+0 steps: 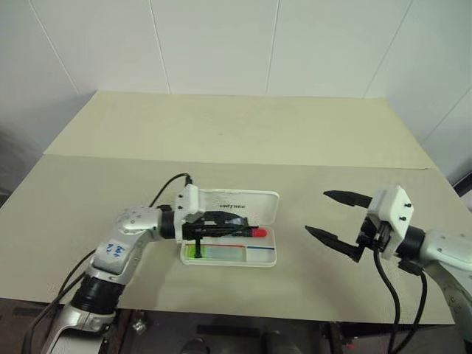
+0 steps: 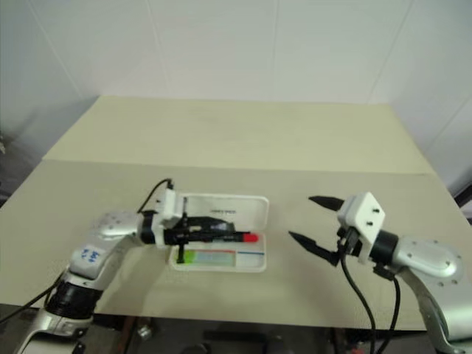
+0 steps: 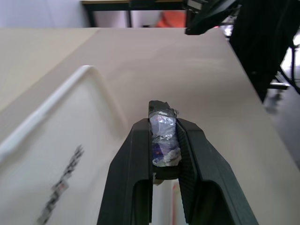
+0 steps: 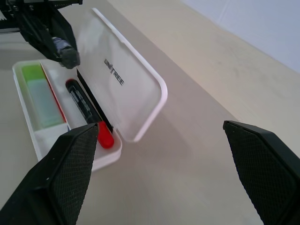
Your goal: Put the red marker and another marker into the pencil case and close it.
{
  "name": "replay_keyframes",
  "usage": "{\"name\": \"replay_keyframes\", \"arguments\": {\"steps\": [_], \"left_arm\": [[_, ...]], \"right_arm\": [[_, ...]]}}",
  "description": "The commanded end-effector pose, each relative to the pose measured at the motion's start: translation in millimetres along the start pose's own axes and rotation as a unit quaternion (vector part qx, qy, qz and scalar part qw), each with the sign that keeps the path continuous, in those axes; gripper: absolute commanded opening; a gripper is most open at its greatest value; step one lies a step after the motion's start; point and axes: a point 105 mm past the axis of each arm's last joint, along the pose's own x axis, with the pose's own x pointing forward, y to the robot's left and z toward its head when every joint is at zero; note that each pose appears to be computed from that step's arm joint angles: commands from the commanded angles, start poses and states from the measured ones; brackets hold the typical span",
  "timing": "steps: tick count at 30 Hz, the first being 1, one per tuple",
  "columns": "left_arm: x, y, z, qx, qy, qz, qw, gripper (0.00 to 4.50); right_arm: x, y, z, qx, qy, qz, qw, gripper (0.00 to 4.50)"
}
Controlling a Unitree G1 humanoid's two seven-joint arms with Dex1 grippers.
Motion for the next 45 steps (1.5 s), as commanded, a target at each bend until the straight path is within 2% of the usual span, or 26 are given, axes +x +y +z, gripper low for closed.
{"name": "replay_keyframes", "arguments": {"steps": [1, 10, 19, 32, 34, 38, 43, 45], "left_arm": [[11, -5, 7, 0.02, -0.004, -0.033, 0.999, 0.39], [29, -11, 1, 0.012, 0.006, -0.066, 0.998, 0.39], [42, -11, -15, 0.008, 0.037, -0.078, 0.996, 0.39], [52, -12, -27, -0.005, 0.045, -0.089, 0.995, 0.39], [52, -11, -28, -0.002, 0.046, -0.088, 0.995, 1.14], [52, -10, -28, -0.002, 0.048, -0.086, 0.995, 2.28], [52, -8, -21, 0.005, 0.035, -0.08, 0.996, 3.97], [52, -8, -18, 0.006, 0.025, -0.082, 0.996, 4.45]], "right_arm": [[-10, 4, 8, -0.036, 0.008, 0.0, 0.999, 4.5], [-21, 7, 6, -0.035, 0.02, -0.014, 0.999, 4.5], [-17, 7, 13, -0.04, 0.009, -0.023, 0.999, 4.5], [-12, 7, 18, -0.044, -0.001, -0.027, 0.999, 4.5], [-12, 8, 19, -0.044, -0.002, -0.028, 0.999, 4.5], [-11, 7, 19, -0.044, -0.002, -0.029, 0.999, 4.5], [-9, 7, 18, -0.042, -0.005, -0.028, 0.999, 4.5], [-7, 8, 18, -0.041, -0.007, -0.027, 0.999, 4.5]]}}
